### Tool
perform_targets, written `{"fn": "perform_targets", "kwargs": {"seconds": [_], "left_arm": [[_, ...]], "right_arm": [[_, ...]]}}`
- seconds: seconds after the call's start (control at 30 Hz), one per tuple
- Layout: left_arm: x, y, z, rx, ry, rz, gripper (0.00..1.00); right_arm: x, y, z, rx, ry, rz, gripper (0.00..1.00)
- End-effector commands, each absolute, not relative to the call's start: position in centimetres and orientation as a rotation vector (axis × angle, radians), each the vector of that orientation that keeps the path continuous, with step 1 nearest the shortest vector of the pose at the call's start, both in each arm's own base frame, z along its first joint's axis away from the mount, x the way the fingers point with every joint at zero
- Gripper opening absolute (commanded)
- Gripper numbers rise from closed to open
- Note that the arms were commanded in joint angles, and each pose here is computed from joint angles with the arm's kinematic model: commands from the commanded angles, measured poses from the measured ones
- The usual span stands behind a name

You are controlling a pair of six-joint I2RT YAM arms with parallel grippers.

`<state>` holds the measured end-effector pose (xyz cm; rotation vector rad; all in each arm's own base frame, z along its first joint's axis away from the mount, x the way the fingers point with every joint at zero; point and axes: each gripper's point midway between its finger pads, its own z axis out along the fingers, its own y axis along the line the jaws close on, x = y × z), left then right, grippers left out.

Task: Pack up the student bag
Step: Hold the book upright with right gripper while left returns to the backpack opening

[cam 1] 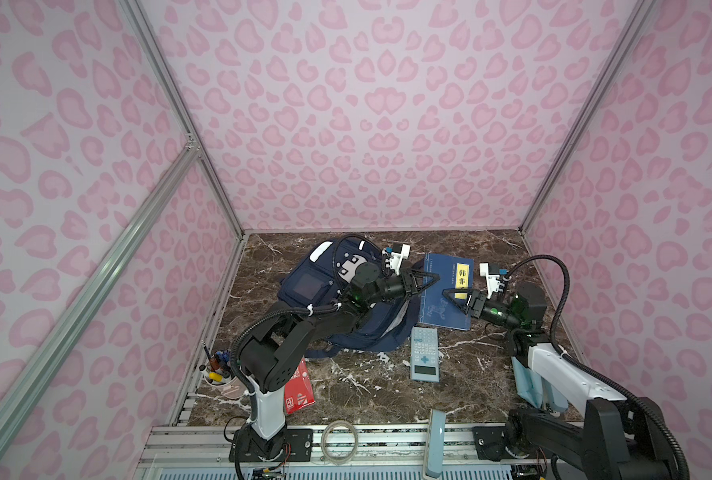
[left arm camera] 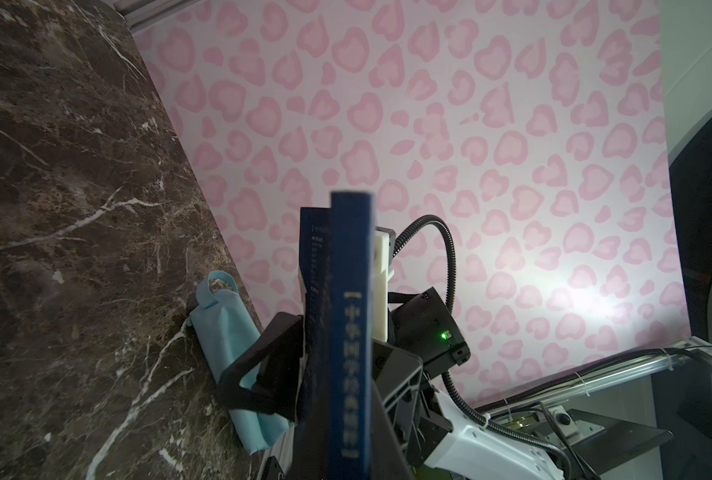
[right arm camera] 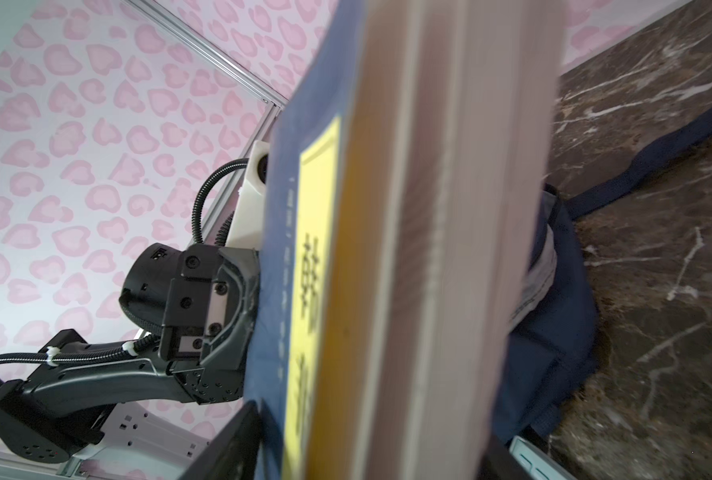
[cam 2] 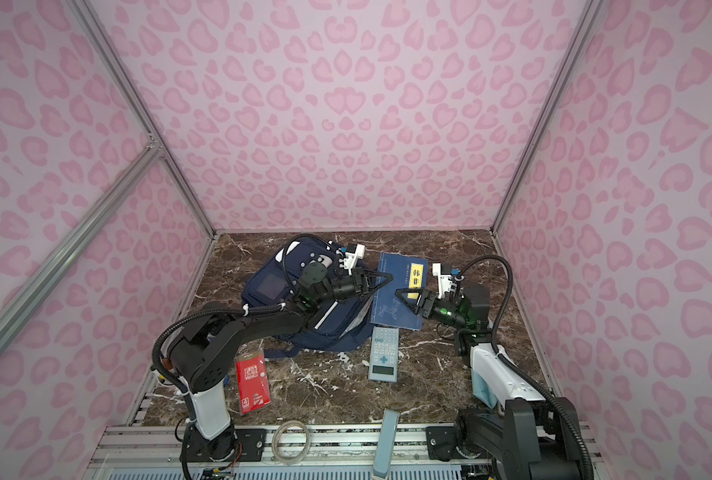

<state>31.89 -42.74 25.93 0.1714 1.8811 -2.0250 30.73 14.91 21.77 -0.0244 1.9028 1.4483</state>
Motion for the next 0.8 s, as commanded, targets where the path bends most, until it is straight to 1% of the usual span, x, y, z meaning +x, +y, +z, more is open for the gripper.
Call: {"fn": "perform_targets", "kwargs": {"seconds": [0.0,0.1,0.17,0.27,0.3,0.33,0.37,0.4,0.43,0.47,0.5,0.53,0.57,0.6,0.63,0.67,0.73,0.77], "left_arm": [[31.4,-42.4,27.9,0.226,1.774,-2.072,0.03],[31.7,-42.1,27.2,0.211,1.804,-2.033,0.03],[32.0,-41.9,26.6,0.198,1.830,-2.002,0.03],[32.5,-41.2,26.2,0.183,1.842,-1.960,0.10],[32.6,-41.1,26.1,0.179,1.844,-1.955,0.09],[32.7,-41.0,26.1,0.177,1.845,-1.953,0.09],[32.8,-40.9,25.9,0.168,1.858,-1.945,0.15],[33.0,-40.8,25.6,0.159,1.883,-1.918,0.27],[33.2,-40.7,24.9,0.147,1.920,-1.881,0.42],[33.5,-40.4,24.3,0.151,1.952,-1.820,0.54],[33.7,-39.9,23.7,0.147,1.991,-1.747,0.61],[34.2,-39.2,23.2,0.153,2.024,-1.624,0.68],[34.9,-38.0,22.1,0.151,2.091,-1.444,0.69],[35.3,-36.5,20.6,0.157,2.169,-1.254,0.70],[36.1,-34.2,18.6,0.146,2.256,-1.007,0.69],[36.6,-32.1,17.5,0.147,2.302,-0.804,0.69],[37.1,-28.7,15.2,0.165,2.368,-0.550,0.67],[37.0,-28.0,14.0,0.205,2.401,-0.492,0.66]], "right_arm": [[30.9,14.3,22.2,-0.002,1.871,1.447,0.39],[30.9,14.1,22.1,0.013,1.876,1.438,0.17],[30.8,14.0,22.1,0.014,1.875,1.434,0.08],[30.9,13.9,21.7,0.024,1.896,1.415,0.07],[30.9,13.8,21.6,0.025,1.902,1.408,0.07],[31.0,13.8,21.4,0.027,1.908,1.404,0.07],[31.0,13.8,21.2,0.033,1.917,1.397,0.05],[31.2,13.7,21.1,0.039,1.924,1.389,0.01],[31.2,13.6,20.9,0.044,1.932,1.385,0.00],[31.3,13.6,20.9,0.046,1.933,1.380,0.00],[31.3,13.4,20.7,0.055,1.937,1.371,0.00],[31.4,13.1,20.3,0.080,1.952,1.348,0.00],[31.6,12.8,19.9,0.106,1.973,1.318,0.00],[31.8,12.4,19.2,0.131,2.002,1.282,0.00],[31.9,12.1,18.8,0.142,2.026,1.243,0.00],[31.9,12.0,18.5,0.144,2.036,1.223,0.00],[31.9,11.9,18.3,0.155,2.040,1.211,0.00],[31.9,11.7,18.2,0.164,2.044,1.202,0.00]]}}
